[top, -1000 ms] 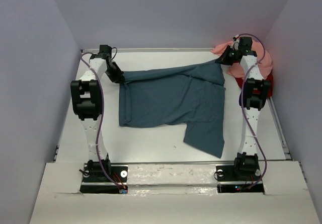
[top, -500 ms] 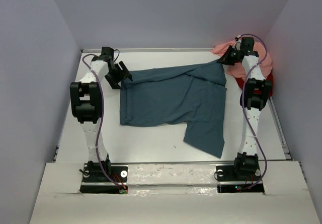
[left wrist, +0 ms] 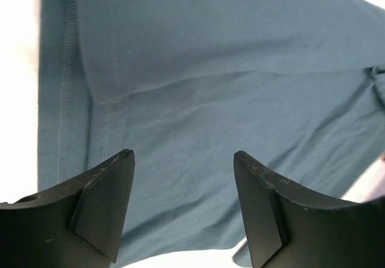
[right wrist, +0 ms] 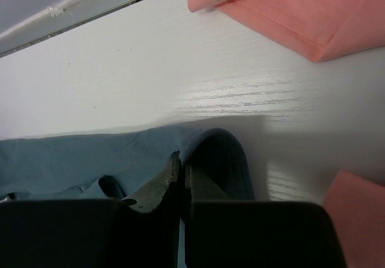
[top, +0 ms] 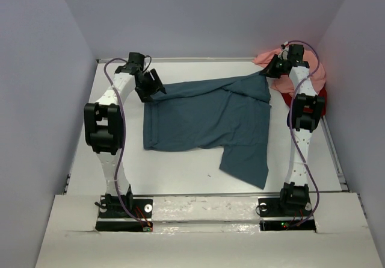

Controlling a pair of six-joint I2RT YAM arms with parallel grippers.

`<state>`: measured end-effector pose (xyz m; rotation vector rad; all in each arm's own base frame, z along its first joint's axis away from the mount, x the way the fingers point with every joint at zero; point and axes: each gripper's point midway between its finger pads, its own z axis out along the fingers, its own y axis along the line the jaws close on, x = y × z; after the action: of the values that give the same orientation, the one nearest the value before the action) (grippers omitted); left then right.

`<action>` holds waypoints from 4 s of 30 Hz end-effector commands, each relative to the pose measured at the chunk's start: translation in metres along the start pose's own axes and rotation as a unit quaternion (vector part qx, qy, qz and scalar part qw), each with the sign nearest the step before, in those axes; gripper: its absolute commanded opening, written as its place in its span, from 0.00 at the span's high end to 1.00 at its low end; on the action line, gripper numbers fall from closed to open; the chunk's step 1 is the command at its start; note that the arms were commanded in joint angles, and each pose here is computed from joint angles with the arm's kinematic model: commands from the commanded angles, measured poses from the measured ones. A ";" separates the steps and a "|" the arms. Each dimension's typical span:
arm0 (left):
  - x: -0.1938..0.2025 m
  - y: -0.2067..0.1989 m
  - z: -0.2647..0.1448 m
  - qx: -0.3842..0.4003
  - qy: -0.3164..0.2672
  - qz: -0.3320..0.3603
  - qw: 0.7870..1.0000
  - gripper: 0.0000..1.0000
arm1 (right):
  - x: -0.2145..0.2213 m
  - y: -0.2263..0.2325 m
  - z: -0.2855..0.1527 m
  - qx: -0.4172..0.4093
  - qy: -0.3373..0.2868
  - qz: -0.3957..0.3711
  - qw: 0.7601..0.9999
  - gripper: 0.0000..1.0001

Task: Fold and stack the t-shirts
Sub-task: Fold the flattened tshirt in 1/3 of the way

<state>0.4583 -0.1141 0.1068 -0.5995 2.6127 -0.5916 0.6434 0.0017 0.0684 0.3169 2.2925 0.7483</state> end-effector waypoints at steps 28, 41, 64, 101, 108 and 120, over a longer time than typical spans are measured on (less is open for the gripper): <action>0.028 0.035 0.005 -0.238 0.044 0.167 0.956 0.50 | -0.026 0.018 -0.018 -0.021 -0.035 -0.028 0.999 1.00; 0.047 0.040 0.026 -0.268 0.058 0.196 0.942 0.48 | -0.028 0.020 -0.020 -0.023 -0.037 -0.030 0.999 1.00; 0.039 0.068 0.037 -0.344 0.050 0.215 0.912 0.53 | -0.032 0.012 -0.025 -0.022 -0.040 -0.026 0.999 1.00; -0.015 0.129 0.000 -0.394 0.025 0.149 0.907 0.66 | -0.031 0.007 -0.027 -0.022 -0.037 -0.022 0.999 1.00; -0.040 0.136 -0.019 -0.403 -0.008 0.130 0.906 0.66 | -0.031 0.008 -0.028 -0.022 -0.037 -0.021 0.999 1.00; -0.034 0.079 -0.047 -0.295 -0.034 0.115 0.948 0.65 | -0.030 0.009 -0.029 -0.022 -0.036 -0.022 0.999 1.00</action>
<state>0.4444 0.0059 0.0628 -0.4786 2.8029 0.4312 0.6375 -0.0063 0.0614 0.3292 2.3023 0.7832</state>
